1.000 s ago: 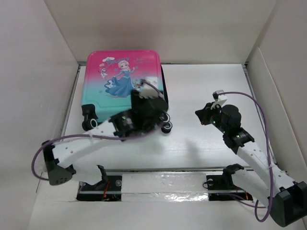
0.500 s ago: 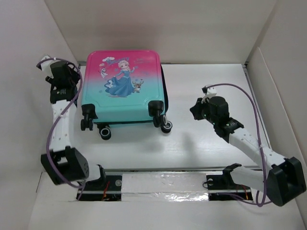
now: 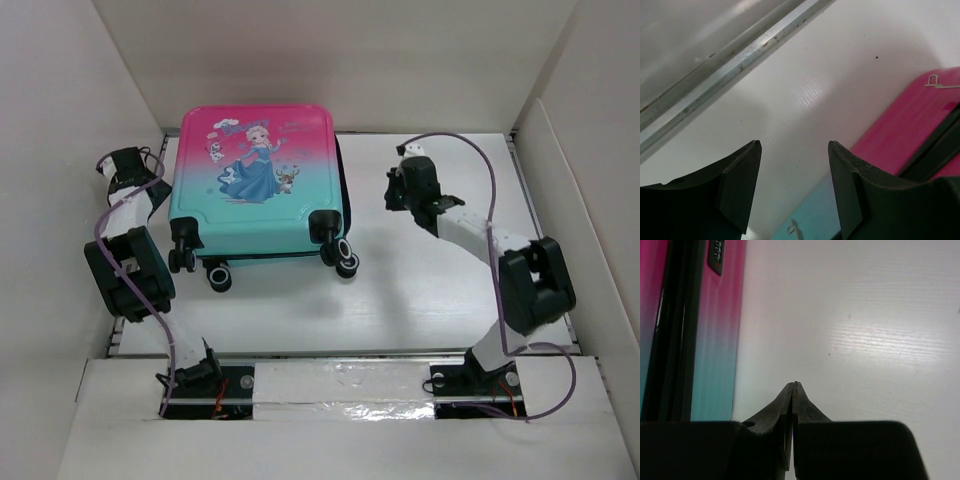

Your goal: Pack the luggage

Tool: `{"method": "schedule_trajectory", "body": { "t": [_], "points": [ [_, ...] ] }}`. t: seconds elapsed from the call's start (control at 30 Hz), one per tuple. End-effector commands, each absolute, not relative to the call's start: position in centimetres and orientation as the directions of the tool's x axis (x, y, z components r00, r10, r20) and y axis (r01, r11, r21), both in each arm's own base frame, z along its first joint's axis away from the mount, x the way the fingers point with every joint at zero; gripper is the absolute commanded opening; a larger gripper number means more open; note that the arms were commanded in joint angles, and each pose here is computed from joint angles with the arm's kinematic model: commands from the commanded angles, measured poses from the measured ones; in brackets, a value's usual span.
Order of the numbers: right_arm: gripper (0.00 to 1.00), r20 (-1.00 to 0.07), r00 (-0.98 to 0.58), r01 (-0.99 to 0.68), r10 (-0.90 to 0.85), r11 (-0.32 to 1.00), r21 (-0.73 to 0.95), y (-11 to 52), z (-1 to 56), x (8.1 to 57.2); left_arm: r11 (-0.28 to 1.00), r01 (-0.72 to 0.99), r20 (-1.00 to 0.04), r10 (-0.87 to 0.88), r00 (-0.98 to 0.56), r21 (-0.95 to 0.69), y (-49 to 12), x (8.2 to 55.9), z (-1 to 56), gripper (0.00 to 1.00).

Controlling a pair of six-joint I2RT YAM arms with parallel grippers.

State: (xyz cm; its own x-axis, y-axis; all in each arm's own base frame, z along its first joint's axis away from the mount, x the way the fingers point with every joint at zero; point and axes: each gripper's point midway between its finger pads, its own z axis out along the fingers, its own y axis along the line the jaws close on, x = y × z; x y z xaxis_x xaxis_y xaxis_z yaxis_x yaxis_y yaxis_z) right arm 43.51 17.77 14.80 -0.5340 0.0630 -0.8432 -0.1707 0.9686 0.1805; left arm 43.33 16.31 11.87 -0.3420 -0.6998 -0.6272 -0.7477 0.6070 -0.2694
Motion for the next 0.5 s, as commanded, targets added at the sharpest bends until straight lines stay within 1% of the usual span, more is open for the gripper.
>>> {"method": "schedule_trajectory", "body": {
  "t": [0.0, 0.03, 0.07, 0.1, 0.13, 0.17, 0.2, 0.23, 0.27, 0.3, 0.33, 0.37, 0.4, 0.43, 0.47],
  "points": [
    [0.06, -0.849, -0.525, -0.206, 0.048, 0.962, 0.181, 19.2, 14.9, 46.4, 0.625, -0.706, -0.600, -0.718, -0.354, -0.333, 14.4, 44.4, 11.7, 0.53],
    [0.06, -0.857, -0.512, -0.222, 0.054, 0.956, 0.192, 20.2, 16.3, 47.9, 0.629, -0.700, -0.581, -0.725, -0.370, -0.339, 13.3, 43.9, 10.8, 0.53],
    [0.06, -0.826, -0.562, -0.226, 0.034, 0.955, 0.193, 20.9, 13.8, 48.8, 0.628, -0.680, -0.557, -0.742, -0.374, -0.379, 11.2, 44.1, 10.6, 0.53],
    [0.07, -0.816, -0.578, -0.225, 0.026, 0.956, 0.190, 21.3, 13.5, 49.7, 0.627, -0.647, -0.550, -0.753, -0.361, -0.434, 9.9, 44.6, 10.9, 0.53],
    [0.07, -0.793, -0.609, -0.230, 0.007, 0.956, 0.185, 22.1, 12.8, 49.8, 0.617, -0.639, -0.521, -0.770, -0.368, -0.460, 8.2, 43.0, 9.7, 0.53],
    [0.08, -0.818, -0.575, -0.248, 0.020, 0.948, 0.198, 23.1, 15.0, 51.6, 0.589, -0.619, -0.476, -0.801, -0.362, -0.519, 6.0, 42.6, 9.4, 0.53],
    [0.09, -0.801, -0.599, -0.260, 0.000, 0.946, 0.195, 24.1, 13.2, 52.0, 0.582, -0.578, -0.487, -0.808, -0.332, -0.572, 5.2, 43.0, 9.9, 0.52],
    [0.14, -0.799, -0.601, -0.272, -0.013, 0.943, 0.190, 25.1, 13.2, 53.0, 0.567, -0.557, -0.467, -0.821, -0.328, -0.607, 3.2, 41.6, 9.0, 0.52],
    [0.15, -0.811, -0.585, -0.277, -0.005, 0.941, 0.193, 25.4, 14.7, 53.4, 0.564, -0.574, -0.454, -0.824, -0.339, -0.594, 2.9, 40.1, 7.9, 0.51],
    [0.15, -0.795, -0.605, -0.287, -0.034, 0.941, 0.178, 26.1, 13.3, 53.6, 0.565, -0.540, -0.461, -0.824, -0.329, -0.624, 1.4, 40.1, 8.2, 0.51],
    [0.16, -0.783, -0.620, -0.292, -0.049, 0.941, 0.171, 26.2, 12.9, 53.7, 0.570, -0.538, -0.458, -0.821, -0.341, -0.621, 0.3, 38.2, 7.1, 0.51],
    [0.17, -0.783, -0.619, -0.315, -0.062, 0.933, 0.175, 27.1, 13.0, 53.8, 0.576, -0.535, -0.471, -0.816, -0.335, -0.618, -0.2, 37.5, 6.8, 0.50],
    [0.17, -0.796, -0.602, -0.343, -0.066, 0.921, 0.183, 27.9, 13.8, 54.5, 0.591, -0.475, -0.485, -0.806, -0.338, -0.652, -2.4, 37.3, 7.9, 0.50],
    [0.18, -0.803, -0.591, -0.365, -0.072, 0.912, 0.187, 28.8, 14.2, 54.6, 0.596, -0.486, -0.474, -0.803, -0.361, -0.640, -3.4, 35.6, 6.2, 0.50],
    [0.19, -0.806, -0.588, -0.395, -0.071, 0.894, 0.210, 29.6, 14.6, 54.6, 0.600, -0.465, -0.487, -0.800, -0.351, -0.651, -4.0, 35.3, 6.4, 0.50]
  ]
}}
